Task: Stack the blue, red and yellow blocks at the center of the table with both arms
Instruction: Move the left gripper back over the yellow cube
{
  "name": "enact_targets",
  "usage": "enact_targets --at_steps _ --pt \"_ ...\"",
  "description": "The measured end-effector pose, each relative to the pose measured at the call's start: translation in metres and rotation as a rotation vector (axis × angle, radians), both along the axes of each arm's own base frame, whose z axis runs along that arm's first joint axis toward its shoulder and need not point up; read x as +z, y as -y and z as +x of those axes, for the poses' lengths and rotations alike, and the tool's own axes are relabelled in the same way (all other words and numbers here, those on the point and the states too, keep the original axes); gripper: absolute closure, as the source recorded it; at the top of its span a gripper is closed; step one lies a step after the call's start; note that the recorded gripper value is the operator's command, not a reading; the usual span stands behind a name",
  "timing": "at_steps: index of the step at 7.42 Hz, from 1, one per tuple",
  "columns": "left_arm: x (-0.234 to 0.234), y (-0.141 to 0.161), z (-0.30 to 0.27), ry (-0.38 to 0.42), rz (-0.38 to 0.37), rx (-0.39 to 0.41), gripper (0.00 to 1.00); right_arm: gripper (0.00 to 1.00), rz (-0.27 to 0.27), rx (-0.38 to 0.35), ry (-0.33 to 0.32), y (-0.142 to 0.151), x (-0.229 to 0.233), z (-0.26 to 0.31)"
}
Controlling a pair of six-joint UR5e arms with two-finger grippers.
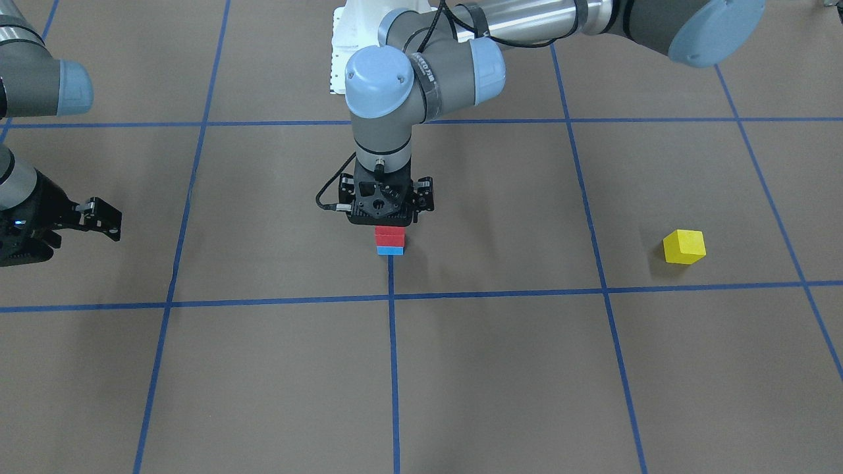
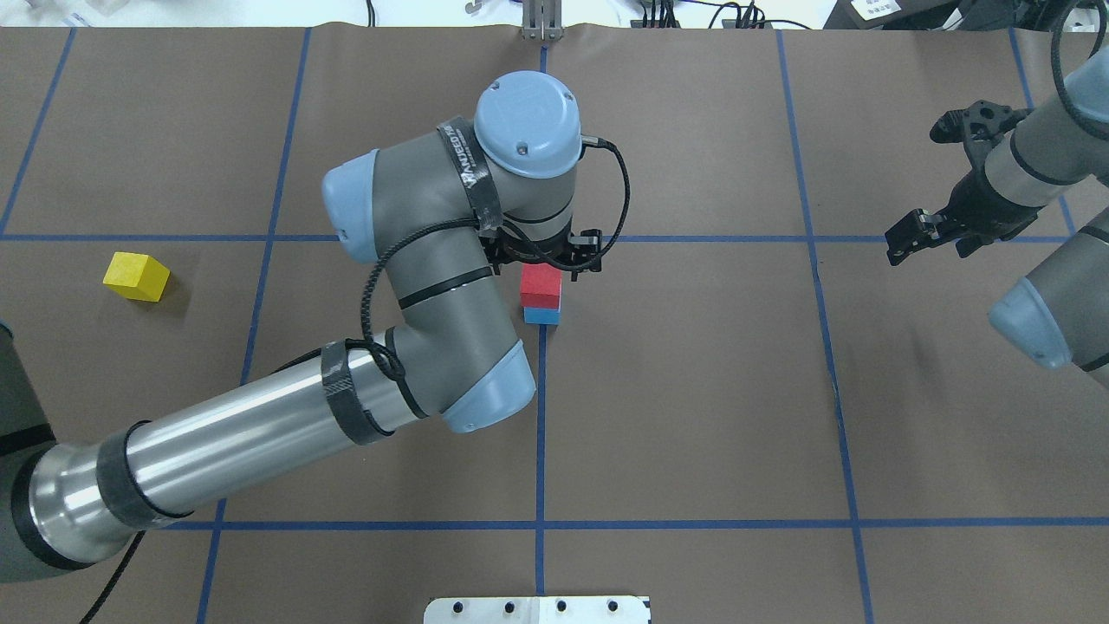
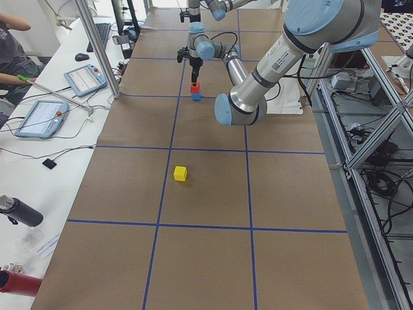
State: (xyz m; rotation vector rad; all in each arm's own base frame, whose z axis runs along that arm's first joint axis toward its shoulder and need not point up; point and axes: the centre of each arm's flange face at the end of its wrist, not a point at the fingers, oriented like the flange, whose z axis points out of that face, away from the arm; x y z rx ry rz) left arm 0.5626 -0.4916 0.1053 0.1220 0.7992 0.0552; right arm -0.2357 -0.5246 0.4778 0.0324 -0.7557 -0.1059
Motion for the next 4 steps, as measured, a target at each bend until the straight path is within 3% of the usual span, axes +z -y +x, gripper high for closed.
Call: enact_targets --at_steps 2,4 --pt "0.049 0.006 -0.086 0.022 0.041 0.036 0.0 0.0 0.0 0.002 -0.004 0.0 0.002 0.0" --pt "0.163 0.034 -0.196 0.052 0.088 0.093 0.0 0.0 -0.002 0.005 -0.007 0.0 0.005 0.0"
